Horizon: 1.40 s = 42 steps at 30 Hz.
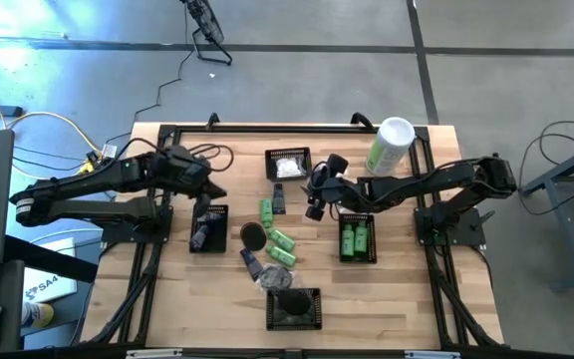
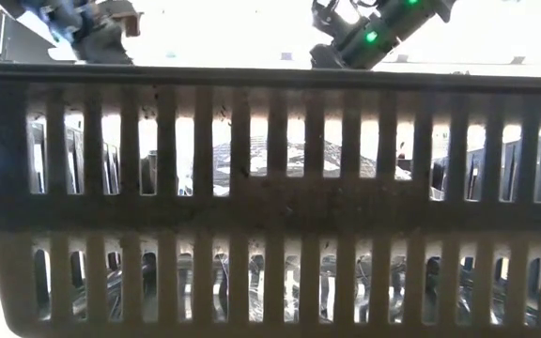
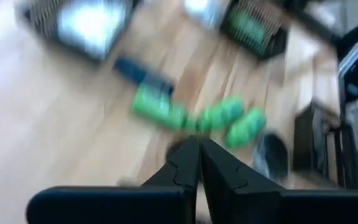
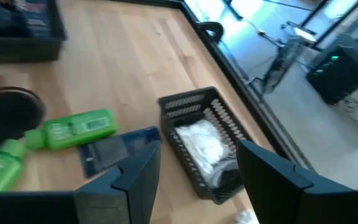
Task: Pick & Place Travel size toiletries
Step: Put the bottom pack of cotton buds into the top middle black bin
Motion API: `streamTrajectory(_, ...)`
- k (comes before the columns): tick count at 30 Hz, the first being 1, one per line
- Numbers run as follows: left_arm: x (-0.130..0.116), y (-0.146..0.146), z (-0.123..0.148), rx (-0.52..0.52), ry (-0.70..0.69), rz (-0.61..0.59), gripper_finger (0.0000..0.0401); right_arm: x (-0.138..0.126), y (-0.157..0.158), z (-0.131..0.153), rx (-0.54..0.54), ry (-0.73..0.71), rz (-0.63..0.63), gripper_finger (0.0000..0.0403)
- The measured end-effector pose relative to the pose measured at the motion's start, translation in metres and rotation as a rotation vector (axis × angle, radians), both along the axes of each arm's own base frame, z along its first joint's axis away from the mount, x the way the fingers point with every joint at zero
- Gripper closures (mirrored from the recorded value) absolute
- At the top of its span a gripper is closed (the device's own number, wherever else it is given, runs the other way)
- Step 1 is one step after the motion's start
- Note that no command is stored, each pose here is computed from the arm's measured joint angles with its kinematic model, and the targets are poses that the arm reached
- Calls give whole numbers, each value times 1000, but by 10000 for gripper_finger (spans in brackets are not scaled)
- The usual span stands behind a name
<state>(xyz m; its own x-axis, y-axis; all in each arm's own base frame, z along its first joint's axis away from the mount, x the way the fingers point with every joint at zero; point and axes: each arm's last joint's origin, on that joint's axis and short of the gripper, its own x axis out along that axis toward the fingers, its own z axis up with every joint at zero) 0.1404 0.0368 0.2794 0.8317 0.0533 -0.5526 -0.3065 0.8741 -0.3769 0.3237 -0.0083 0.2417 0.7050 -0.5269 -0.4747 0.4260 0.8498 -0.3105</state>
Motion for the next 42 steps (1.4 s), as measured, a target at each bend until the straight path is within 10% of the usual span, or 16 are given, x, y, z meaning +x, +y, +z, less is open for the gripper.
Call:
streamTrajectory(8,12,7,19,221,-191,55,384,-1,-1,0,-32,3,-48,199)
streamTrajectory(42,61,21,-14,172,-50,10,384,1,1,1,59,-48,-5,199)
